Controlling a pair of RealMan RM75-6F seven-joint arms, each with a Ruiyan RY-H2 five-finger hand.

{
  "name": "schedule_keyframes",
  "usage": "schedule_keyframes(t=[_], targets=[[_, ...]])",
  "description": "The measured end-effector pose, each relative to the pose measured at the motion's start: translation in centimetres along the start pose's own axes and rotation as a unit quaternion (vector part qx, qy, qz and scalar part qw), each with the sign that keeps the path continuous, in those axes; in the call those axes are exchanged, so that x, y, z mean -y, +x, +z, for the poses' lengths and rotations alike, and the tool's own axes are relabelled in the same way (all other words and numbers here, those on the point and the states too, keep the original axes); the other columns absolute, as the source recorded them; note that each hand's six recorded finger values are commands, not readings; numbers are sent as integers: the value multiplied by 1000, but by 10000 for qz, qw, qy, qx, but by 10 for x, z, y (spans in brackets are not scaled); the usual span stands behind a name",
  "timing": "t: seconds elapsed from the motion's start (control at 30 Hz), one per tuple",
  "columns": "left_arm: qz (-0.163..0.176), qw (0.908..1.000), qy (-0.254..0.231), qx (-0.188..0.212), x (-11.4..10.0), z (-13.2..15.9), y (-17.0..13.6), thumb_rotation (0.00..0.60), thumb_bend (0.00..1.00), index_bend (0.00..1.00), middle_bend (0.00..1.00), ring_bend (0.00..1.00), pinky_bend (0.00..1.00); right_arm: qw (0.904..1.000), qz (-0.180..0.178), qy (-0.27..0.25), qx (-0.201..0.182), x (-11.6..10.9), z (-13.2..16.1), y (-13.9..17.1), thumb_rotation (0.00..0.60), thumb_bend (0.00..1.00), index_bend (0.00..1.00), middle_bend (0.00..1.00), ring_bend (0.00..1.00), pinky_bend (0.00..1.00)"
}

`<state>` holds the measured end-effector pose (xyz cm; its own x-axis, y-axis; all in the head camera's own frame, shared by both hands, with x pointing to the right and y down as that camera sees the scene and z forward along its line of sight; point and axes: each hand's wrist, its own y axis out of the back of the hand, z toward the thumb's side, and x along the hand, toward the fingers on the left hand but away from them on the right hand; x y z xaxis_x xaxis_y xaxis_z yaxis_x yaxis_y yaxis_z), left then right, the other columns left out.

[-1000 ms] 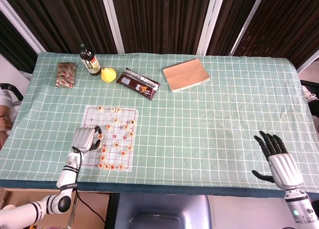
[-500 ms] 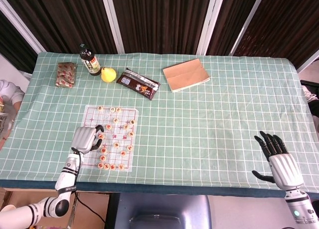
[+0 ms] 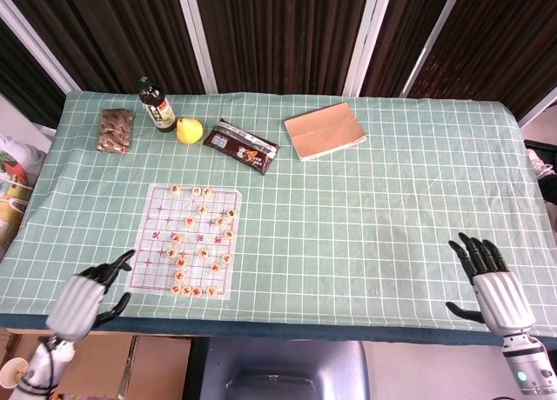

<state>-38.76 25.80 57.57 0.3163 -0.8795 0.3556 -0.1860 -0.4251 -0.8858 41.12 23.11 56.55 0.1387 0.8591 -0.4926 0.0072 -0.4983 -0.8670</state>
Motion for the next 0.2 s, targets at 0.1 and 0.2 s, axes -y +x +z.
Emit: schedule_keyframes(t=[0.1,0.2], targets=[[-76,9998,-24,-187,-4,-13,-24,600,363,0,0,0,97,10000,47,-26,-78,0,1,2,600,190,0,0,0,0],[-201,9993,286,-126,-4,-16,-29,600,365,0,0,0,58,10000,-23,-69,-10,-5,-3,3,600,190,0,0,0,0]])
